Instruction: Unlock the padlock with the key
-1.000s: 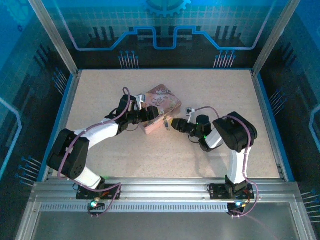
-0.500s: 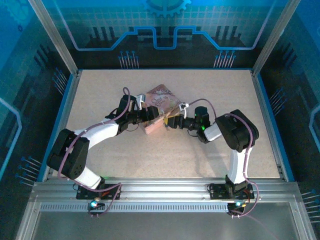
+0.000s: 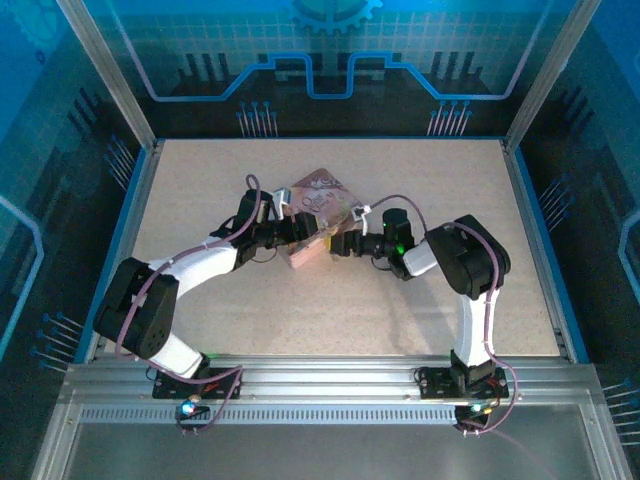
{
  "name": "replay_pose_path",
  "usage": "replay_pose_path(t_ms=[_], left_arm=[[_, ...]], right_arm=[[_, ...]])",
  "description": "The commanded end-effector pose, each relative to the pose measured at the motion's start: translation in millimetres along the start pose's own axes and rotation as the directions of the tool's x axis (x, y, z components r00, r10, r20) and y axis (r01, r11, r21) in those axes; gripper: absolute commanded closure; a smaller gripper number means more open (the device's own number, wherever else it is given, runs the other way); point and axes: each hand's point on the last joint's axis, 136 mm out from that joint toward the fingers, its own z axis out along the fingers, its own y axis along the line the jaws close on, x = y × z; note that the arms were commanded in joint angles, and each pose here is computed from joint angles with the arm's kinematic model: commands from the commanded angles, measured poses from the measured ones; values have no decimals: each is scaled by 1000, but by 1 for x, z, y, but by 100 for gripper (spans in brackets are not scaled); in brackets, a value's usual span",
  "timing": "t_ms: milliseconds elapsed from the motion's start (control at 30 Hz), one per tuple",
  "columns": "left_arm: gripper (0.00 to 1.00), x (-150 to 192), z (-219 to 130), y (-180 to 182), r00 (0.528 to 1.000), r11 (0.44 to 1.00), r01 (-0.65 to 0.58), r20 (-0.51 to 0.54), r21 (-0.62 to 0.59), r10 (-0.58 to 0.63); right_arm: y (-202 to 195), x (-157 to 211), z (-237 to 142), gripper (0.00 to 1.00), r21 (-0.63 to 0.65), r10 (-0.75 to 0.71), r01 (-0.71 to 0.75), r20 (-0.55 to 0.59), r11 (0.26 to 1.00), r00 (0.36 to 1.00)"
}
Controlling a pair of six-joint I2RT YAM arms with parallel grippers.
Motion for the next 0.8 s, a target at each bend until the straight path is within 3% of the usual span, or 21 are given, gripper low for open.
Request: replay_pose_path(t_ms=[0, 500, 767], left_arm=[[30, 27, 1, 20, 995, 996, 35, -88, -84, -42], [30, 27, 0, 19, 995, 996, 35, -87, -83, -42], [30, 26, 1, 21, 995, 995, 32, -90, -92, -40]], right_arm=[[11, 4, 5, 36, -67, -8, 6, -24, 998, 1000], [19, 11, -6, 54, -106, -14, 12, -18, 994, 1000], [19, 20, -12, 56, -109, -21, 17, -42, 994, 999]])
